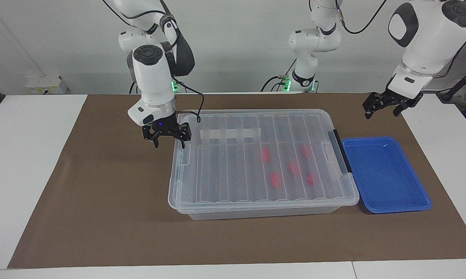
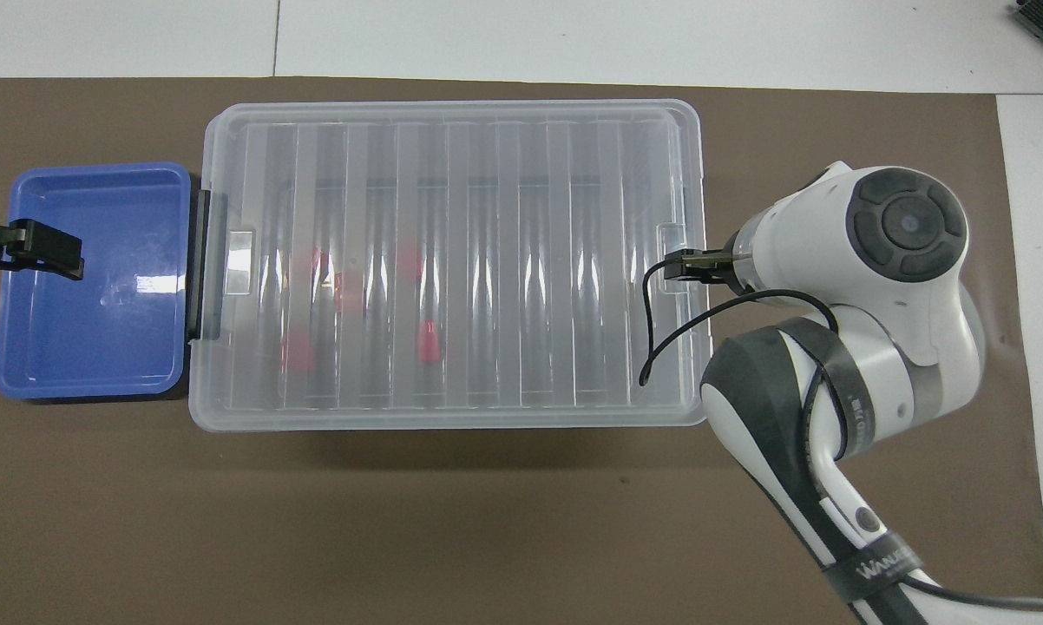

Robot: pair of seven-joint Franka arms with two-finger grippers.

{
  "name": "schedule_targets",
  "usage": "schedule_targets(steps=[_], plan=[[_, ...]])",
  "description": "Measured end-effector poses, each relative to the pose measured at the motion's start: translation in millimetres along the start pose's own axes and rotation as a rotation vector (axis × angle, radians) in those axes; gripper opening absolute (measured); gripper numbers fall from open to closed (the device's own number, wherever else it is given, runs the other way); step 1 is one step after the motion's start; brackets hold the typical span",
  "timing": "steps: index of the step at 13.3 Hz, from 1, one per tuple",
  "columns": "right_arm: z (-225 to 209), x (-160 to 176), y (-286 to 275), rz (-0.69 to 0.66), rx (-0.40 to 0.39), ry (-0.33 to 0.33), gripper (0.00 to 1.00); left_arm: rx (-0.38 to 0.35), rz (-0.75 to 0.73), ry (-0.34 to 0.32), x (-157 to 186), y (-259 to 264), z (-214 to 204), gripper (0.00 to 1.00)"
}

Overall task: Place red block in blue tray from box
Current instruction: 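Slide the clear box lid away from the blue tray with the right gripper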

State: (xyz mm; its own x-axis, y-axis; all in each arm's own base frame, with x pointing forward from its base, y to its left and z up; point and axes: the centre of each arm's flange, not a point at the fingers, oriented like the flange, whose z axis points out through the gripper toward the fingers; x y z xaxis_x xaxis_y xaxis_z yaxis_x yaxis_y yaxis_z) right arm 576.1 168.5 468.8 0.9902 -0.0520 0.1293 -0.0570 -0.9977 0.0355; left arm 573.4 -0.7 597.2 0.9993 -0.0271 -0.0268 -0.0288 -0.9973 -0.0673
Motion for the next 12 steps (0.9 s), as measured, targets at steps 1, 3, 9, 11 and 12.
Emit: schedule_targets(steps=[1, 3, 9, 11, 12], plan=[[2, -1, 1, -0.002, -0.007, -0.005, 0.98, 0.000, 0.000, 0.000, 0, 0, 0, 1.00], [6, -4, 3, -0.004, -0.018, -0.024, 0.98, 0.000, 0.000, 0.000, 0, 0, 0, 1.00], [4, -4, 44, -0.185, -0.044, -0.105, 0.99, 0.000, 0.000, 0.000, 0, 0, 0, 1.00], [6, 0, 67, -0.252, -0.043, -0.118, 0.99, 0.000, 0.000, 0.000, 0, 0, 0, 1.00], [7, 3, 80, -0.289, -0.041, -0.123, 0.99, 0.000, 0.000, 0.000, 0, 0, 0, 1.00]])
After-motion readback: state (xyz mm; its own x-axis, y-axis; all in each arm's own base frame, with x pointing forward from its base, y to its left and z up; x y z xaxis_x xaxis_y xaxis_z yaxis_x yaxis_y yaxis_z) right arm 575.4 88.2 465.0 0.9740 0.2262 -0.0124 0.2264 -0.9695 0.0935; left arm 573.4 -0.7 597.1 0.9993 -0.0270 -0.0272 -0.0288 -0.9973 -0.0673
